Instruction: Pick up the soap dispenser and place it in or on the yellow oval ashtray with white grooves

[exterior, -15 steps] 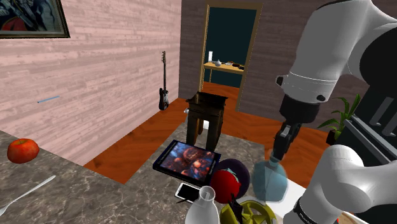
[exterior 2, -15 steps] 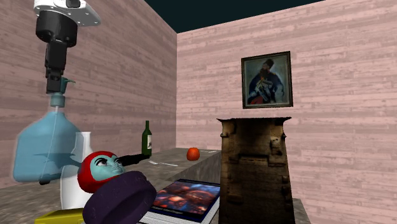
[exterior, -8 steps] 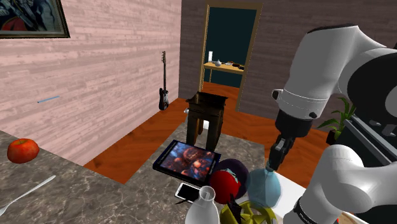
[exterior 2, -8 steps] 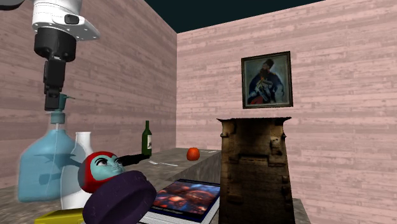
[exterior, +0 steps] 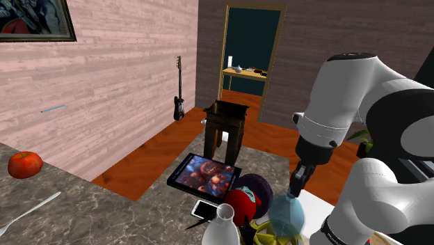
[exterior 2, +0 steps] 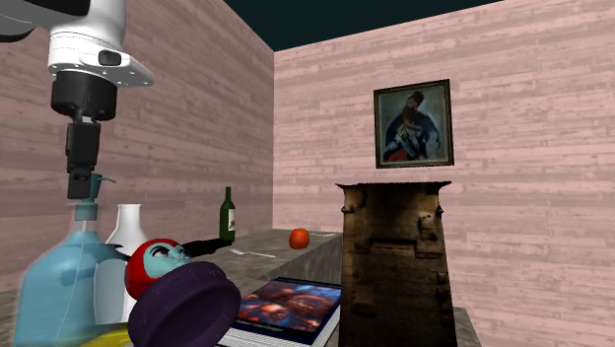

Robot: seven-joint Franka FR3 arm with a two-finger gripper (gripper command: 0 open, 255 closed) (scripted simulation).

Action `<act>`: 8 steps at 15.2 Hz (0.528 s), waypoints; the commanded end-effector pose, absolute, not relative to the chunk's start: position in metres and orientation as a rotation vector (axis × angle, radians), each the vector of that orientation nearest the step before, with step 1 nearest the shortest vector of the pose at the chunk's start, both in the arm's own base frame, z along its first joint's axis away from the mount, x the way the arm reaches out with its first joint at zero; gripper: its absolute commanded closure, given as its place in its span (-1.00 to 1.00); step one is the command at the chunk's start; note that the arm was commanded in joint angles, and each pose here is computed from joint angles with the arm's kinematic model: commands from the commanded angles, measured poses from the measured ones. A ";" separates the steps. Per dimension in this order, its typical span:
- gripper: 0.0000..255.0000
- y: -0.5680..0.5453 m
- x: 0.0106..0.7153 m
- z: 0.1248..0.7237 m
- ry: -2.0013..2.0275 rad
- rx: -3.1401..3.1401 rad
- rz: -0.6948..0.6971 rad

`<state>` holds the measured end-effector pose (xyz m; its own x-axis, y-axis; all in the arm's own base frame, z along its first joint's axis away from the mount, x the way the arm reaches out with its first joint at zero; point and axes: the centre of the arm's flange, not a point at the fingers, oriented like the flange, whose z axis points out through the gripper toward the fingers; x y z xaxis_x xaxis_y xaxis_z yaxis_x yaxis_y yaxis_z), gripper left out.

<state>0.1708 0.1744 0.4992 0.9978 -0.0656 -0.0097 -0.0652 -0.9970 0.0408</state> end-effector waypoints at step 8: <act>1.00 0.175 0.170 0.469 -0.102 3.100 -0.016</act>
